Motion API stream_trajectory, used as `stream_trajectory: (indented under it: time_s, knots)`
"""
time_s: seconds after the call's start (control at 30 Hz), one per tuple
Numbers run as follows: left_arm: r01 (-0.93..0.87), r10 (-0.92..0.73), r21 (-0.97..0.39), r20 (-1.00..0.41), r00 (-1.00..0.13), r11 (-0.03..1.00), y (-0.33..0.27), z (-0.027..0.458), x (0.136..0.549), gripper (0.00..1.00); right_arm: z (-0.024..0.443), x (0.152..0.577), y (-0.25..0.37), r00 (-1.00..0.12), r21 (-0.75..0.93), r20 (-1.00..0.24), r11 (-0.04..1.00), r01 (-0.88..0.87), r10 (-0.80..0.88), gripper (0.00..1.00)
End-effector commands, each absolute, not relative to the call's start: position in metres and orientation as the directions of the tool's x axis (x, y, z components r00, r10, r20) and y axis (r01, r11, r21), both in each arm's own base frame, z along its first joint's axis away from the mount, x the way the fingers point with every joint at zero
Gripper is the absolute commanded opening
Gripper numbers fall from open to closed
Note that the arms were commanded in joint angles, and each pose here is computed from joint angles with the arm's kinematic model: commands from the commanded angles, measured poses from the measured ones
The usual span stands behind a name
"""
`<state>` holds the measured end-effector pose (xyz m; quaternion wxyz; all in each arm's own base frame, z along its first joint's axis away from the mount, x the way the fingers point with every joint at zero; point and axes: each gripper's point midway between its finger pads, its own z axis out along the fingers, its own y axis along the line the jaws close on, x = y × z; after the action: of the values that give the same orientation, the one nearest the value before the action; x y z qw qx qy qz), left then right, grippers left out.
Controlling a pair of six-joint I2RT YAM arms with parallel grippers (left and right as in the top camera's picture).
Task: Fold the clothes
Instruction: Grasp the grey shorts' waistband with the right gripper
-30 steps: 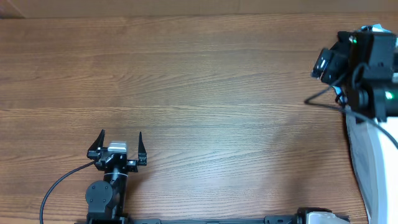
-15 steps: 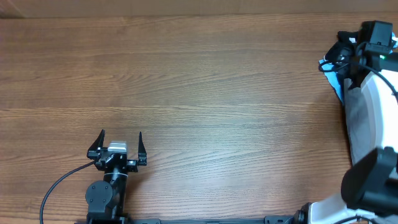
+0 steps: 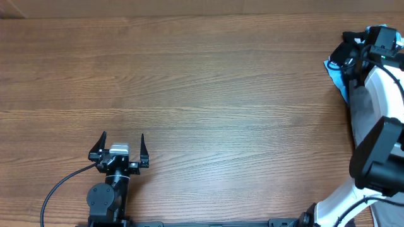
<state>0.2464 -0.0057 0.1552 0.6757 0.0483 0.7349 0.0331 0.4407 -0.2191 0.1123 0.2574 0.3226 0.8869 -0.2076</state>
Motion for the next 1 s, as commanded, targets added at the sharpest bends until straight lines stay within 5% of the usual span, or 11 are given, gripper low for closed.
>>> stream_trajectory:
  time_s: [0.0, 0.83, 0.97]
  knots:
    - [0.009, 0.136, 0.136, -0.988, -0.075, 0.991, -0.002, 0.156, 0.246, 1.0, 0.099, 0.441, -0.228, -0.678, -0.258, -0.574, 0.685, 0.682, 0.458, 1.0]
    - [0.009, 0.136, 0.136, -0.988, -0.075, 0.991, -0.002, 0.156, 0.246, 1.0, 0.053, 0.435, -0.224, -0.726, -0.289, -0.498, 0.698, 0.655, 0.475, 0.97]
    - [0.009, 0.136, 0.136, -0.988, -0.075, 0.991, -0.002, 0.156, 0.246, 1.0, 0.05, 0.433, -0.224, -0.728, -0.291, -0.494, 0.698, 0.654, 0.476, 0.87]
